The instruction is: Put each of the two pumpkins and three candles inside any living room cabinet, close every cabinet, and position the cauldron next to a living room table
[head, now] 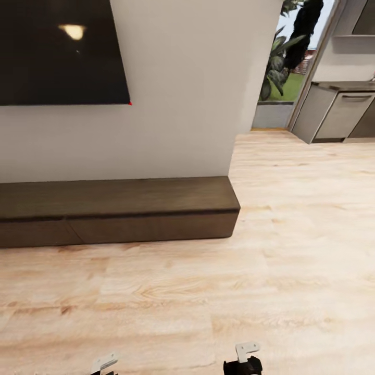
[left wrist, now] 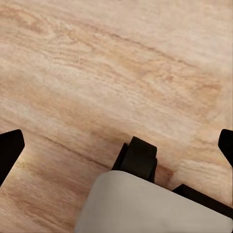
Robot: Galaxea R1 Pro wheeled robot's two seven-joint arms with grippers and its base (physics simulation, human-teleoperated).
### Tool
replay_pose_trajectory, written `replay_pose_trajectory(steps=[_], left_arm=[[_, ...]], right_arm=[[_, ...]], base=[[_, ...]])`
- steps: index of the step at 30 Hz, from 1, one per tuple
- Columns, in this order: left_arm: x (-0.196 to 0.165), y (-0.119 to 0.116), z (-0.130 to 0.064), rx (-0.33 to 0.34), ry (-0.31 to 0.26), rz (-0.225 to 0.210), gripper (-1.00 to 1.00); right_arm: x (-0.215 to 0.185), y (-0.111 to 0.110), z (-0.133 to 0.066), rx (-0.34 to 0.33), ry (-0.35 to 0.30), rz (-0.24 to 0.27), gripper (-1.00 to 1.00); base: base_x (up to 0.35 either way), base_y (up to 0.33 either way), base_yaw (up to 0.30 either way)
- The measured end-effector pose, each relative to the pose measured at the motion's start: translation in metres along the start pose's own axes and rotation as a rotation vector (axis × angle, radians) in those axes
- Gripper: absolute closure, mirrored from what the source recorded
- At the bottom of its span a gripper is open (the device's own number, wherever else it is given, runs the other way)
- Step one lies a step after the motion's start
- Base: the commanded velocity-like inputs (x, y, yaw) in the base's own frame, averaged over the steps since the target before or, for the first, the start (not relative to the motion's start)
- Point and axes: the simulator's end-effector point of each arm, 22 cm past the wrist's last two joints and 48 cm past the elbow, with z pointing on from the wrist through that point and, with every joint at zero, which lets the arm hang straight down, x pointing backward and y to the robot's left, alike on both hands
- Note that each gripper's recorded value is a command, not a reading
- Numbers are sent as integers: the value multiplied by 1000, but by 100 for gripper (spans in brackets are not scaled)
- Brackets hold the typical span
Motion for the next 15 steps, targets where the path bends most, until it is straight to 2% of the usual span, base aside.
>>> replay_pose_trajectory(steps=[6, 15], left_arm=[[1, 1, 0, -1, 2, 1, -100], [2, 1, 0, -2, 3, 1, -100]], right_arm=[[0, -3, 0, 4, 0, -1, -100], [1, -5, 0, 6, 3, -2, -100]], base=[[276, -185, 63], [316, -112, 2]])
